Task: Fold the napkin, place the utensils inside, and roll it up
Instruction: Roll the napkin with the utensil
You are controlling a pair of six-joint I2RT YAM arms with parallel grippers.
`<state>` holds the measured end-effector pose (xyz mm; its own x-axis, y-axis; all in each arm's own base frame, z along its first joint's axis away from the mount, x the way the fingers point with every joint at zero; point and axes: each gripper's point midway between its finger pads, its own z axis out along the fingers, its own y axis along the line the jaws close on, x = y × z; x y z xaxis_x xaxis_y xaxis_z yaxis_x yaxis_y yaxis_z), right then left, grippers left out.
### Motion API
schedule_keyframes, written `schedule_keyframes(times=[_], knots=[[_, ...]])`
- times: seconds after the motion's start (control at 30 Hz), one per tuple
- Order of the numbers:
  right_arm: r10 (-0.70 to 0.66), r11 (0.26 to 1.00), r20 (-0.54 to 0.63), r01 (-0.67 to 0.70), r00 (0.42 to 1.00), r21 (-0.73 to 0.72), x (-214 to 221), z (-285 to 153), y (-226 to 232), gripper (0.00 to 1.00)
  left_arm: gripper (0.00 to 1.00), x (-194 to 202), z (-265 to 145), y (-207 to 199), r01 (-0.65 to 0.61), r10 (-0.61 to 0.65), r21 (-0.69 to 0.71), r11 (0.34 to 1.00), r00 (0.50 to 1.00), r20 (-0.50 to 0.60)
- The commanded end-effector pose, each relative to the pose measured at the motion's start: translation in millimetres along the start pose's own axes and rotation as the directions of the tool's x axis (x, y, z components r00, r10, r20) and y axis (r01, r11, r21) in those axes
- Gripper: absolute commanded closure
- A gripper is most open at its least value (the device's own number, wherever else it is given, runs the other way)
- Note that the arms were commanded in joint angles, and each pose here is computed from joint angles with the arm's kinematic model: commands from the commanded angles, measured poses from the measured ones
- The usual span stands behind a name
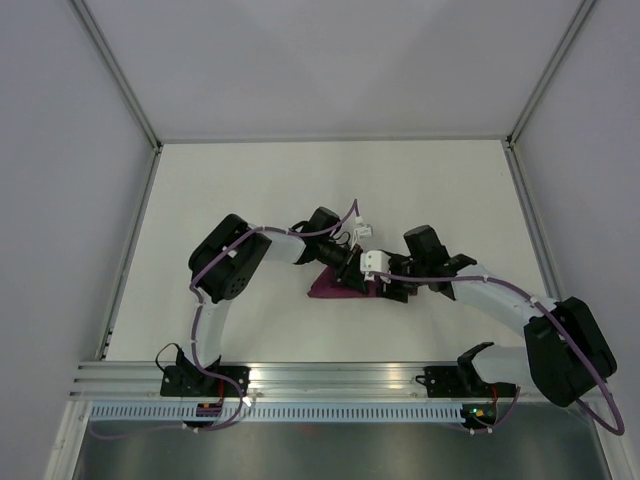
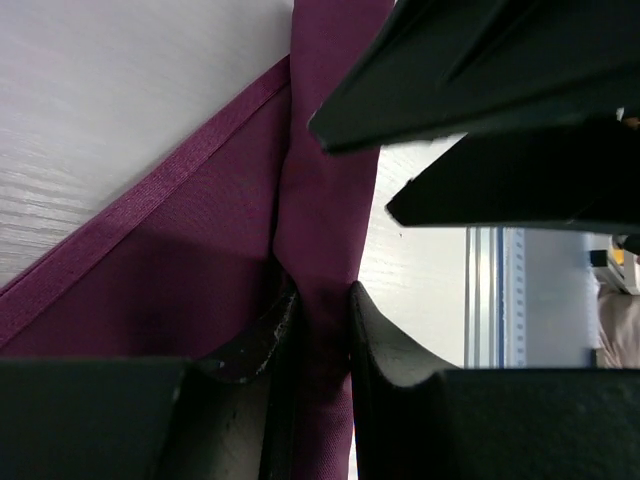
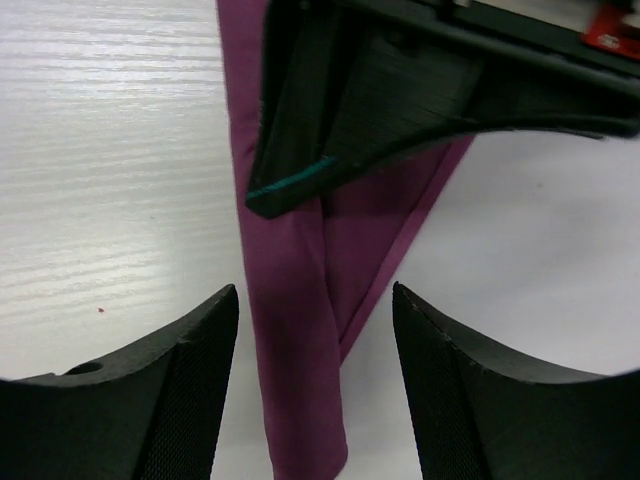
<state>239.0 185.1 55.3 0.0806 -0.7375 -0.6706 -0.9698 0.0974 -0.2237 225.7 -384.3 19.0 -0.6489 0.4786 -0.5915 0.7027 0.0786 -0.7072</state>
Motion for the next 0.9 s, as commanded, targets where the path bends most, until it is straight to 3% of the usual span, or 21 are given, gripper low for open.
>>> schedule_keyframes(times=[0.0, 0.2, 0.33, 0.47, 0.6, 0.77, 0.83, 0.87], knots=[[-0.119, 0.991, -0.016, 0.12, 0.993, 0.059, -5.3, 11.1, 0.3, 0.31, 0.98, 76.3, 2.0, 28.2, 0.248, -0.266, -0.132, 0.96, 0.952, -0.15], [-0.169, 0.983, -0.08, 0.174, 0.982, 0.059, 1.3, 27.0, 9.8, 0.32, 0.98, 74.9, 2.2, 28.3, 0.256, -0.274, -0.129, 0.958, 0.95, -0.15], [-0.17, 0.984, -0.104, 0.175, 0.98, 0.044, 6.7, 32.6, 12.1, 0.43, 0.98, 73.5, 1.6, 28.7, 0.251, -0.27, -0.134, 0.959, 0.951, -0.15], [-0.164, 0.985, -0.132, 0.169, 0.978, 0.033, 14.6, 34.0, 13.8, 0.83, 0.96, 65.8, 0.3, 26.1, 0.239, -0.256, -0.128, 0.963, 0.956, -0.142], [-0.167, 0.986, -0.159, 0.168, 0.973, -0.012, 22.5, 34.9, 21.0, 0.91, 0.71, 40.2, -7.1, 24.5, 0.178, -0.196, -0.164, 0.97, 0.975, -0.101], [-0.16, 0.986, -0.194, 0.147, 0.968, -0.082, 31.0, 35.4, 31.8, 0.98, 0.61, -3.4, -25.7, 19.5, 0.116, -0.122, -0.213, 0.97, 0.992, -0.016], [-0.159, 0.985, -0.205, 0.142, 0.966, -0.094, 33.9, 35.3, 34.1, 0.99, 0.42, -17.7, -35.5, 19.3, 0.115, -0.114, -0.225, 0.968, 0.993, 0.019], [-0.159, 0.985, -0.209, 0.142, 0.965, -0.096, 34.9, 35.3, 34.2, 0.99, 0.39, -27.1, -42.6, 17.7, 0.106, -0.099, -0.232, 0.967, 0.994, 0.042]])
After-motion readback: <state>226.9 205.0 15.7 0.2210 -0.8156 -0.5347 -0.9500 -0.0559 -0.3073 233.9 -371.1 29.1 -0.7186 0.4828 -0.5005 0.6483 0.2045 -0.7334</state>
